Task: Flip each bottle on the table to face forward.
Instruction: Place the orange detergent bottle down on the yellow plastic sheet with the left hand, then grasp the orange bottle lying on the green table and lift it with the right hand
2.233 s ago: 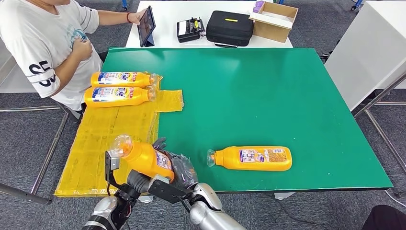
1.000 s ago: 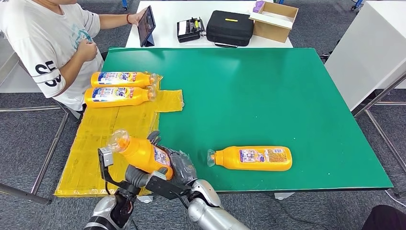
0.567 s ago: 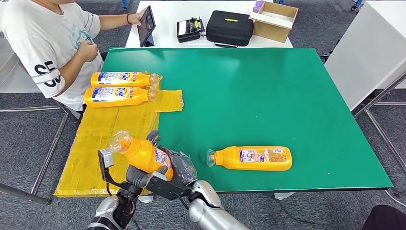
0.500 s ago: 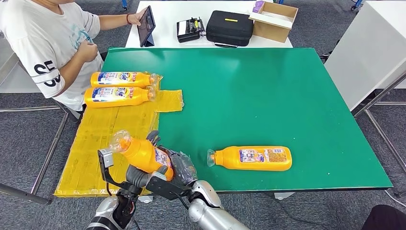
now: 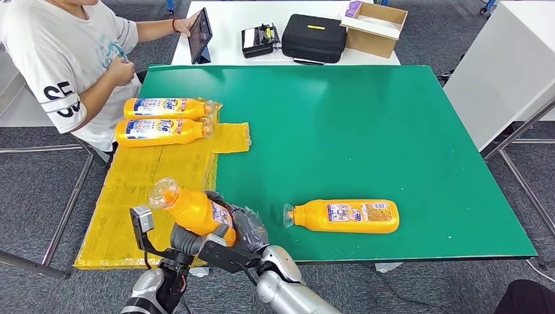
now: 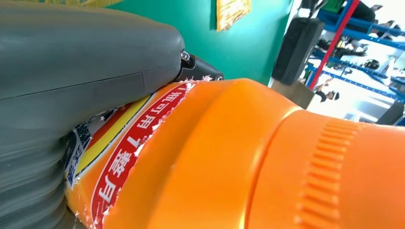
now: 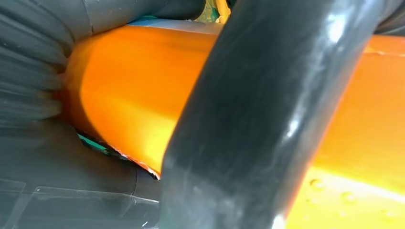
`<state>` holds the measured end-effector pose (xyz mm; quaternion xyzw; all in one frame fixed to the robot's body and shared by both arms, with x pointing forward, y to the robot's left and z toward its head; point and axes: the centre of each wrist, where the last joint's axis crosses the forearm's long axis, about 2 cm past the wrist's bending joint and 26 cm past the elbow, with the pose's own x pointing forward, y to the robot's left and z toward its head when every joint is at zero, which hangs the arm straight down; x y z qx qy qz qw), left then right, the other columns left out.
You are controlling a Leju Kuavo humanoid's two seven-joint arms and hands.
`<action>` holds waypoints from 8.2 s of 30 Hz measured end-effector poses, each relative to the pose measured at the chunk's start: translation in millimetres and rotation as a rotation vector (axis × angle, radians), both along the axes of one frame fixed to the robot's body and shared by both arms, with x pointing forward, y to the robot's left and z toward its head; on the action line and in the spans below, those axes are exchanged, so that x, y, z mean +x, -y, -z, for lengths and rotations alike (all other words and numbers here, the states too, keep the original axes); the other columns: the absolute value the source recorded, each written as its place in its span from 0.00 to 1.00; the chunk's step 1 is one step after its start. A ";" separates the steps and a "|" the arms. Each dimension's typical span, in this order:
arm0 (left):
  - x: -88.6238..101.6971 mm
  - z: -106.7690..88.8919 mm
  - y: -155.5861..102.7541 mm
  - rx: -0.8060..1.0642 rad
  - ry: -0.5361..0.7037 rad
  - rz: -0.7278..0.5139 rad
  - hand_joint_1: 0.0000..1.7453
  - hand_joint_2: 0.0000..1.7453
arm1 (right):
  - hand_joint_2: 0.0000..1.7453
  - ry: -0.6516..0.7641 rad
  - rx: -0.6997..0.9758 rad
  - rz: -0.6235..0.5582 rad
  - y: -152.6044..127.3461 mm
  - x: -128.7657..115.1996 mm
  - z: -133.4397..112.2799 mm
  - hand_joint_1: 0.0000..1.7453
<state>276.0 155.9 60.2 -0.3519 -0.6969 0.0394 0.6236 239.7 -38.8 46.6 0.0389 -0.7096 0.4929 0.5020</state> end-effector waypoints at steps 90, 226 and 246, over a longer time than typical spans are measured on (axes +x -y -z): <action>119.1 -33.8 -159.9 1.987 0.580 -0.296 1.00 1.00 | 1.00 0.707 0.859 0.539 80.0 29.1 -153.2 0.00; 75.0 -2.6 -86.0 0.584 0.039 -0.562 0.00 1.00 | 1.00 0.102 -0.526 -0.032 219.0 74.9 -72.1 0.00; 79.2 -6.2 -90.5 0.546 0.030 -0.591 0.00 1.00 | 1.00 0.109 -0.533 -0.009 237.1 35.6 -62.5 0.00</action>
